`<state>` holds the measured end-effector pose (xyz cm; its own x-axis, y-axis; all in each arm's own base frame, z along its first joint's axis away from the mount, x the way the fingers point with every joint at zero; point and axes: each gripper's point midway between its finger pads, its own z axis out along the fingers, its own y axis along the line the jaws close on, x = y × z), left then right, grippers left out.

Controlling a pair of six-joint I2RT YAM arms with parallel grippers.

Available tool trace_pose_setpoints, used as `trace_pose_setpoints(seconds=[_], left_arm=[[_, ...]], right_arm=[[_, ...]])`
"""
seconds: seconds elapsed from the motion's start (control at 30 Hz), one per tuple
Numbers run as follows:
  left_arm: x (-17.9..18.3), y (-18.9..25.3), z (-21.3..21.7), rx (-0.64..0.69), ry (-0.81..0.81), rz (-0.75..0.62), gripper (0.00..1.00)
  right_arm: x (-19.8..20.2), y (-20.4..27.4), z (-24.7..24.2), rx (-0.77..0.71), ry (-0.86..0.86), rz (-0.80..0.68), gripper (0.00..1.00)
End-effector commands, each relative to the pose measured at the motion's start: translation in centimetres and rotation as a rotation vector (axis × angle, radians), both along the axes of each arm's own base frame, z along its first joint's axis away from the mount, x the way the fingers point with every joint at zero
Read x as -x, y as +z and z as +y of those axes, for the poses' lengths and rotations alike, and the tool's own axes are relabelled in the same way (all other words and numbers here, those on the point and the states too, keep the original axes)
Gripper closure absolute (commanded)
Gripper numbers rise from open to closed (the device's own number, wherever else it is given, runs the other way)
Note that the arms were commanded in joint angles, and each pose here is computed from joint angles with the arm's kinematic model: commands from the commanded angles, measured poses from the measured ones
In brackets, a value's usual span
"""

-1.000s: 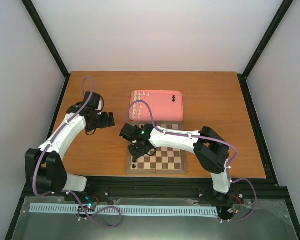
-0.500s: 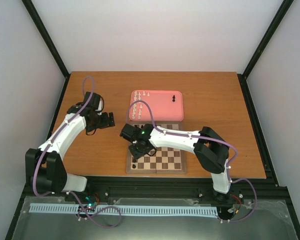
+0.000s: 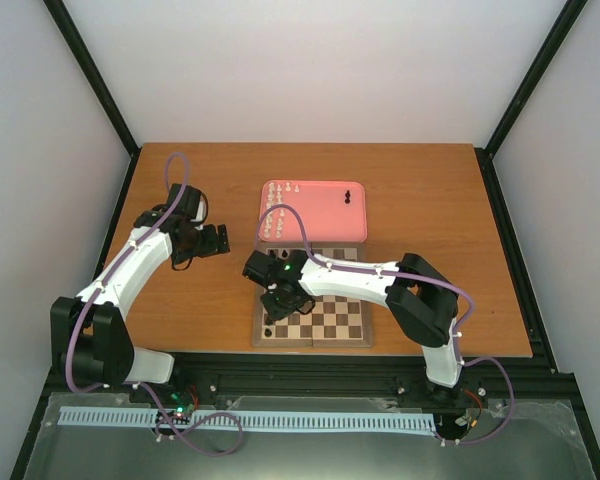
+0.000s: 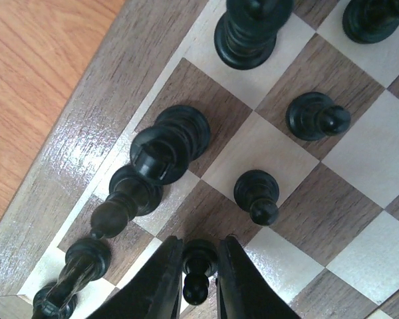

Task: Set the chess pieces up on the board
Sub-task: Place the chess piece on the chessboard.

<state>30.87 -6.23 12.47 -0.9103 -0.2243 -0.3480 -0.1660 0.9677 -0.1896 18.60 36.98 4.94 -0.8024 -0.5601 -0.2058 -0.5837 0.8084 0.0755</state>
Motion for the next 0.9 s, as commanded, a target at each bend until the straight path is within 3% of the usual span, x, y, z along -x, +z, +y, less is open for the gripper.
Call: trace_pose_setpoints(seconds=[0.0,0.27,0.87], left_arm=[[-0.3,0.6,0.2,-0.012,-0.014,-0.03,0.0],[-0.3,0.7,0.2,-0.012,-0.013,-0.032,0.0],[-0.3,0.7,0.0,0.001,-0.015,-0.035,0.0]], right_arm=[[0.0,-0.3,-0.1,-0.001,-0.006,0.001,0.82],[-0.4,0.2,-0.2,-0.002,-0.017,-0.018,0.77],[-0.1,6.2,-1.2,-0.104,-0.043,-0.072,0.66]])
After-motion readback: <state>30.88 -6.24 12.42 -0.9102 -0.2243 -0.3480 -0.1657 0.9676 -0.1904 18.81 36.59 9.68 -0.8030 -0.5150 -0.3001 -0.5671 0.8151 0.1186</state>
